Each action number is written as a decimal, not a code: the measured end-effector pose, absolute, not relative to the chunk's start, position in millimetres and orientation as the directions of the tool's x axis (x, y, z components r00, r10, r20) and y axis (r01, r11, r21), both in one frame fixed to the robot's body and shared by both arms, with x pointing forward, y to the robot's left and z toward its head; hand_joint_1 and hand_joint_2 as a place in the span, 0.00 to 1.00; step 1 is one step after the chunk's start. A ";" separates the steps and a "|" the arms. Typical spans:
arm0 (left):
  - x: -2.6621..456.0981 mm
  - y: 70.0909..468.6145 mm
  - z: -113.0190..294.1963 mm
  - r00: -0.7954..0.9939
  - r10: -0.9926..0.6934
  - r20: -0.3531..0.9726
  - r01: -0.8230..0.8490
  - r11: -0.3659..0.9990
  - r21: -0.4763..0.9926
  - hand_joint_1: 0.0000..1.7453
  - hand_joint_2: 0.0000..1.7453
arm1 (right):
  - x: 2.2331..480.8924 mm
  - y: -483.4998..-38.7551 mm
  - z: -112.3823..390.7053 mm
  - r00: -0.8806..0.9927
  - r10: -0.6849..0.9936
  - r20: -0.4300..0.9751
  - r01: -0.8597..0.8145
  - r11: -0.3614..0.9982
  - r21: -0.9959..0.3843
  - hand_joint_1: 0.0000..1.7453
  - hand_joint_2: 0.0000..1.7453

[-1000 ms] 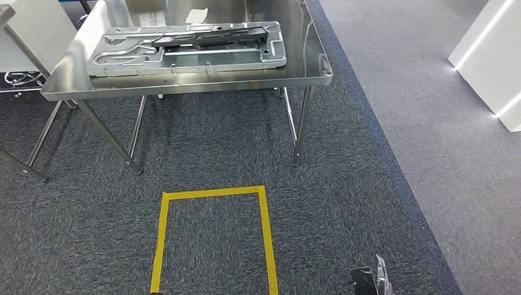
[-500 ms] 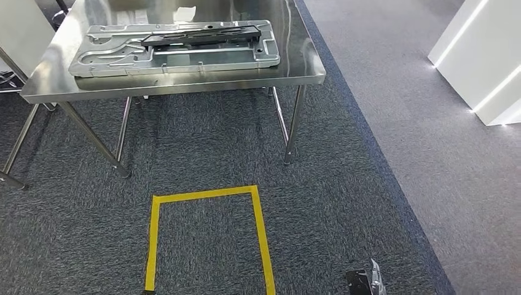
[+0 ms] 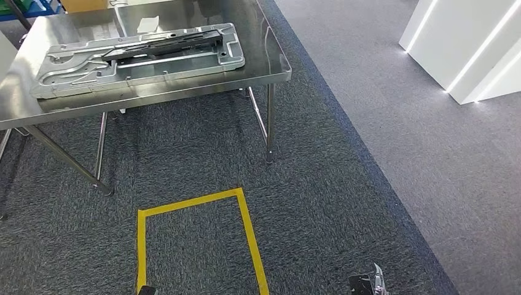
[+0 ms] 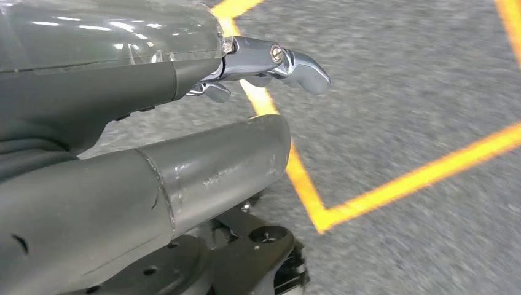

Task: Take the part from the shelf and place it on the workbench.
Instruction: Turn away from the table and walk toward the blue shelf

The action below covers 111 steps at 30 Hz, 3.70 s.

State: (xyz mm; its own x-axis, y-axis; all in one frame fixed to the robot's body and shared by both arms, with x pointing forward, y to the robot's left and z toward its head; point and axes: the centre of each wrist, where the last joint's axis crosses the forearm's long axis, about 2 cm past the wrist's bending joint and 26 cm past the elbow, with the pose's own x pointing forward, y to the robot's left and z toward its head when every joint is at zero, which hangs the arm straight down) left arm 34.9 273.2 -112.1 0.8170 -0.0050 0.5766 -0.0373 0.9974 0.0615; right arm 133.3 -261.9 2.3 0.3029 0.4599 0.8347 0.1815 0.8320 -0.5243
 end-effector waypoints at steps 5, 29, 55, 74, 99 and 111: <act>34.2 272.2 -112.1 0.795 -0.023 0.606 -0.027 0.997 0.073 0.00 0.00 | 128.0 -263.5 0.5 0.316 0.458 0.831 0.183 0.830 -0.527 0.00 0.00; 32.6 274.7 -112.4 0.807 -0.058 0.588 0.051 0.998 0.029 0.00 0.00 | 127.5 -267.6 3.3 0.302 0.448 0.842 0.231 0.822 -0.520 0.00 0.00; 30.1 277.4 -112.7 0.830 -0.067 0.553 0.066 0.998 0.021 0.00 0.00 | 124.4 -266.1 -4.4 0.310 0.406 0.860 0.252 0.837 -0.486 0.00 0.00; 28.9 276.8 -112.8 0.849 -0.083 0.522 0.082 0.996 0.024 0.00 0.00 | 122.6 -268.8 -4.6 0.322 0.408 0.854 0.243 0.836 -0.491 0.00 0.00; 26.3 279.7 -113.1 0.854 -0.079 0.514 0.083 0.996 0.015 0.00 0.00 | 119.0 -262.6 -8.9 0.335 0.394 0.856 0.258 0.835 -0.486 0.00 0.00; 26.5 280.8 -113.1 0.863 -0.084 0.497 0.088 0.996 0.015 0.00 0.00 | 117.7 -261.9 -9.9 0.339 0.395 0.854 0.244 0.840 -0.485 0.00 0.00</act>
State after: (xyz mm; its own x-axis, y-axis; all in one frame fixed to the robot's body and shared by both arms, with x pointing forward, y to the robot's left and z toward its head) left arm 26.5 280.8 -113.1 0.8634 -0.0838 0.4974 0.0881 0.9960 0.0149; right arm 117.7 -261.9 -9.9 0.3389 0.3948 0.8539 0.2444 0.8396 -0.4852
